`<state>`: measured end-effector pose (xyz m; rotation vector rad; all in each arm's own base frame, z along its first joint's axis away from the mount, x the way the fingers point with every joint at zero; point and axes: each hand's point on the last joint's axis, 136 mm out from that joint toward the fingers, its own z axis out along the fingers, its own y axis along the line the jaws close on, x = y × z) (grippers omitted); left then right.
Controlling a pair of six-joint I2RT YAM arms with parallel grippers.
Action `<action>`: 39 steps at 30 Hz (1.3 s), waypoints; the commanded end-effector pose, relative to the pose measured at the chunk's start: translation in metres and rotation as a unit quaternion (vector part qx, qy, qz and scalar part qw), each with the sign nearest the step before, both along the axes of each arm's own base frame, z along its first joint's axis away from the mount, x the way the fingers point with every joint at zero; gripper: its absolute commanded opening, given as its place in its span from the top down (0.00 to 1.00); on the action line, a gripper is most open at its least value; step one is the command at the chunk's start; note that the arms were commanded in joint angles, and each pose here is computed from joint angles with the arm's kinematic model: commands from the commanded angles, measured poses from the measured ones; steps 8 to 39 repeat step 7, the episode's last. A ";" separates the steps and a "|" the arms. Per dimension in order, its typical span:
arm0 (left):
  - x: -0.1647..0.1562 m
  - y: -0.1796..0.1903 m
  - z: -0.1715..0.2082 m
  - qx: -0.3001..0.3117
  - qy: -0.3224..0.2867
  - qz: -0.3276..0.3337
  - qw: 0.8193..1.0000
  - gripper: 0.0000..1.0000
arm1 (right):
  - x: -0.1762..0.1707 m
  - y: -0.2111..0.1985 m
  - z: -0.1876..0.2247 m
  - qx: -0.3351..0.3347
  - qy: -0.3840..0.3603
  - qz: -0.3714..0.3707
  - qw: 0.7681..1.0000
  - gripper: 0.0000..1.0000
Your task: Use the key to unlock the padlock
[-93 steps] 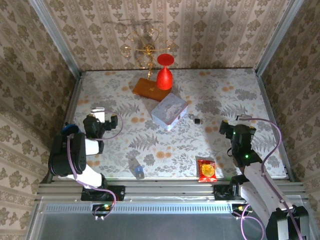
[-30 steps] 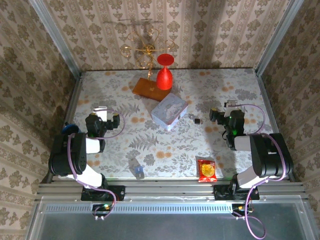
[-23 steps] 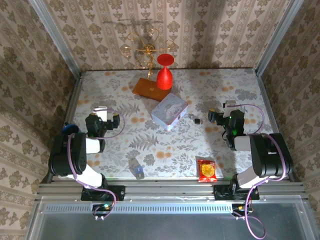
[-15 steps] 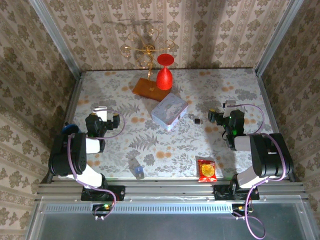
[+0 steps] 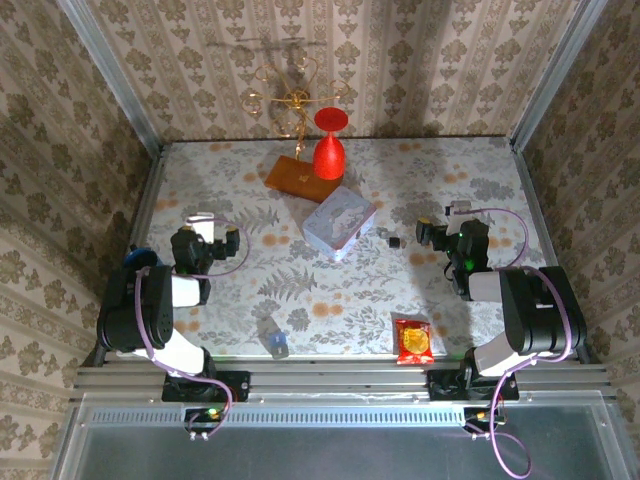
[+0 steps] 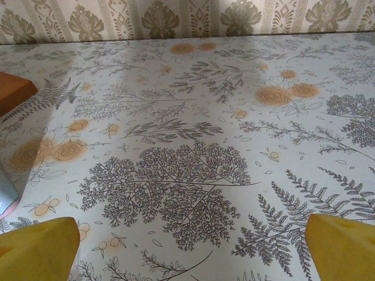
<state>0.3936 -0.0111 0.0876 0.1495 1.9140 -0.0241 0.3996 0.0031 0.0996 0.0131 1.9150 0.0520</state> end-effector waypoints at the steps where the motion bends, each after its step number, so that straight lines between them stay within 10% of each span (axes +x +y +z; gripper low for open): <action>1: 0.006 -0.002 0.010 0.005 -0.015 -0.003 1.000 0.00 | 0.000 0.001 -0.002 -0.003 0.005 0.006 1.000 0.00; 39: 0.007 -0.002 0.011 0.006 -0.015 -0.003 1.000 0.00 | 0.000 0.001 -0.002 -0.003 0.003 0.006 1.000 0.00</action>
